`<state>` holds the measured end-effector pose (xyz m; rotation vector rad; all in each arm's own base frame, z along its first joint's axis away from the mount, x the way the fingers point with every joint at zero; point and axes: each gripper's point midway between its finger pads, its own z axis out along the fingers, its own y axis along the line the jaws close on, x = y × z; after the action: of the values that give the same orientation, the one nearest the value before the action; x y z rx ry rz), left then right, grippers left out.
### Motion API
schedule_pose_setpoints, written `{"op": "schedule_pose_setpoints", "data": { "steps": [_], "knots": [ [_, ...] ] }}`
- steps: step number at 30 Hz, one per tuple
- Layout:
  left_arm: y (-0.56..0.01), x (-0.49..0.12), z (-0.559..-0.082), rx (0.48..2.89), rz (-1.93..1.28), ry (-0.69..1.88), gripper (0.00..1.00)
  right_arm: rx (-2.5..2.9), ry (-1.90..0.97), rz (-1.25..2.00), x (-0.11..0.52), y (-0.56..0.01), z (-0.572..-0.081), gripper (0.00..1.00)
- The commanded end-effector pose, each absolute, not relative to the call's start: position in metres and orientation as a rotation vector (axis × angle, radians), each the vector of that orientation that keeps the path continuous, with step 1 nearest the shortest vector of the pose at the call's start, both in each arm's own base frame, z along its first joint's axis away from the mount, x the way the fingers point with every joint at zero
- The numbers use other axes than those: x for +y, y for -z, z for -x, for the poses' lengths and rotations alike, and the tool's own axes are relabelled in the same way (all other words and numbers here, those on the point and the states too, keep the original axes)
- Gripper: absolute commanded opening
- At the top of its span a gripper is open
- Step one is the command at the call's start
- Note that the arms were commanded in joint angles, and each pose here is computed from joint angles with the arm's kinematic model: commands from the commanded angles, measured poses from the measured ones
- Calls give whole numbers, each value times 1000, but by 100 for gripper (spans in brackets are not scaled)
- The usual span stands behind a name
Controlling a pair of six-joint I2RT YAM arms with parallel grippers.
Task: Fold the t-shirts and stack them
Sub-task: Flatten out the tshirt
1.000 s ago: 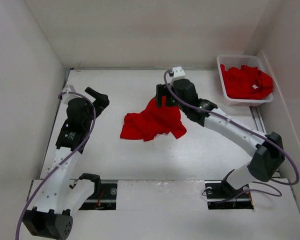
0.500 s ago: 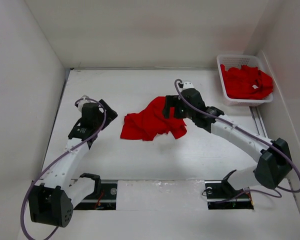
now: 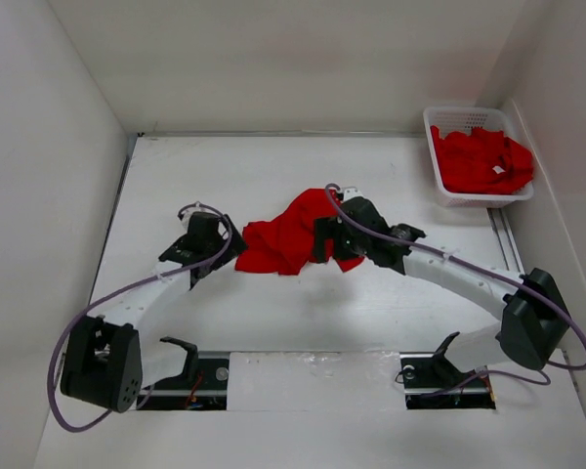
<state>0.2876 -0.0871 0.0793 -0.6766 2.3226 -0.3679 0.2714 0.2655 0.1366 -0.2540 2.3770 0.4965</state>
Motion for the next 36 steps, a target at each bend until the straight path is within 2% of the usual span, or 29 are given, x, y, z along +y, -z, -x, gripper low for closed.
{"op": "schedule_pose_setpoints", "data": {
  "steps": [1,6,16,21,24,28,33,34,36],
  "knots": [
    [-72,-94,-288,2336,612,239,100,2346,-550,248,277,-146,-269,100],
    [-43,-115,-282,2473,568,153,100,2347,-530,261,280,-147,-267,100],
    [-46,-114,-283,2427,606,183,89,2340,-535,336,289,-144,-256,100],
    [-40,-120,-288,2435,600,209,77,2359,-538,427,304,-132,-249,93],
    [-29,-121,-289,2447,600,198,73,2356,-582,500,319,-125,-243,87],
    [-19,-120,-288,2463,601,184,71,2339,-605,496,333,-118,-249,86],
    [-11,-117,-289,2469,606,147,57,2329,-579,487,348,-105,-256,84],
    [-11,-117,-289,2469,606,147,44,2315,-584,492,355,-107,-257,84],
    [-11,-117,-289,2469,606,147,32,2341,-563,501,358,-94,-259,82]
  ]
}}
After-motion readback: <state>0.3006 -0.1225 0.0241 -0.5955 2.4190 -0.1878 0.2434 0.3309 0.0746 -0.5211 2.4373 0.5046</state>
